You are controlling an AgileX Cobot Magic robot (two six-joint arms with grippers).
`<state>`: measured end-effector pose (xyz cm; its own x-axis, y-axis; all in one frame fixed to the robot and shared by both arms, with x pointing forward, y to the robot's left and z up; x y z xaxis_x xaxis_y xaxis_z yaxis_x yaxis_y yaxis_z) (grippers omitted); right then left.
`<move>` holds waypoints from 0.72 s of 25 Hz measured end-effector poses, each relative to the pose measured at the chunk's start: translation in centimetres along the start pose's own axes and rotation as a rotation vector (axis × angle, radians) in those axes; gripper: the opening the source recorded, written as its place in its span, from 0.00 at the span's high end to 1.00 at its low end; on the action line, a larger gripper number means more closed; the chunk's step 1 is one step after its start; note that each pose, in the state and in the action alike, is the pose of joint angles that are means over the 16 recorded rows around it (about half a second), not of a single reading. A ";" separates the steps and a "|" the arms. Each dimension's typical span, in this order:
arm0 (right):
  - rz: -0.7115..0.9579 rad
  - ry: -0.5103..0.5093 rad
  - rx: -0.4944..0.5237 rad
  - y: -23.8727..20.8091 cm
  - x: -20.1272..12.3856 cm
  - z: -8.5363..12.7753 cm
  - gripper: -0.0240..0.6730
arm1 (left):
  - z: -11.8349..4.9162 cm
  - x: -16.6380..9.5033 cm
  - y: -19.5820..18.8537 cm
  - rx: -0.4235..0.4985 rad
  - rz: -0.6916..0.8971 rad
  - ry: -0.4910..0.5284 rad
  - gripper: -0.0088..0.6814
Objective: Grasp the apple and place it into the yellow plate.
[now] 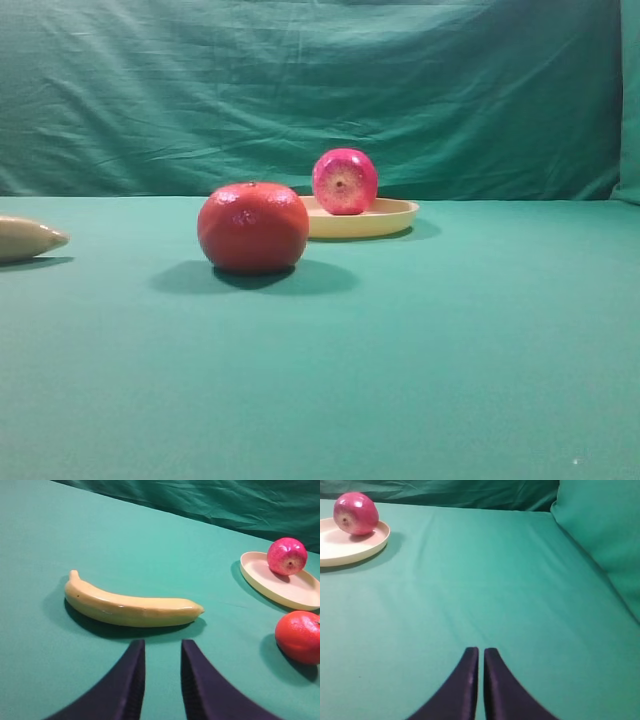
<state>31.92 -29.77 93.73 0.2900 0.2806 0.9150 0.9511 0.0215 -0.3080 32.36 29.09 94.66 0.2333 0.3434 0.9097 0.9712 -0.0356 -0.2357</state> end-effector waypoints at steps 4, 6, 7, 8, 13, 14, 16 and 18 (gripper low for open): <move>-0.001 -0.011 0.000 0.0 0.0 0.0 0.97 | 0.0 0.0 0.0 0.000 0.000 0.000 0.76; -0.001 -0.016 0.000 0.0 0.0 0.0 0.97 | 0.0 0.0 0.0 0.000 0.000 0.000 0.76; -0.001 -0.018 0.000 0.0 0.0 0.0 0.97 | 0.0 0.0 0.0 0.000 0.000 0.000 0.76; -0.001 -0.019 0.000 0.0 0.0 0.0 0.97 | 0.0 0.0 0.0 0.000 0.000 0.000 0.76; -0.001 -0.022 0.000 0.0 0.0 0.0 0.97 | 0.0 0.0 0.0 0.000 0.000 0.000 0.76; -0.001 -0.023 0.000 0.0 0.0 0.0 0.97 | 0.0 0.0 0.0 0.000 0.000 0.000 0.76; -0.001 -0.023 0.000 0.0 0.0 0.0 0.97 | 0.0 0.0 0.0 0.000 0.000 0.000 0.76; -0.001 -0.024 0.000 0.0 0.0 0.0 0.97 | 0.0 0.0 0.0 0.000 0.000 0.000 0.76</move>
<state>31.93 -29.76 93.74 0.2868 0.3032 0.9087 0.9513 0.0221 -0.3076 32.36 29.09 94.66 0.2333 0.3434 0.9097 0.9712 -0.0356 -0.2357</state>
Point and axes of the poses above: a point on each arm's last joint axis where the gripper is mounted, y pointing out along that axis toward the gripper, z along the wrist's bending axis when the last joint is at zero, x = y × z, the point moved 3 cm from there along y, pointing out along that axis toward the gripper, and after that the axes turned 14 degrees about -y, right-handed, at the moved point
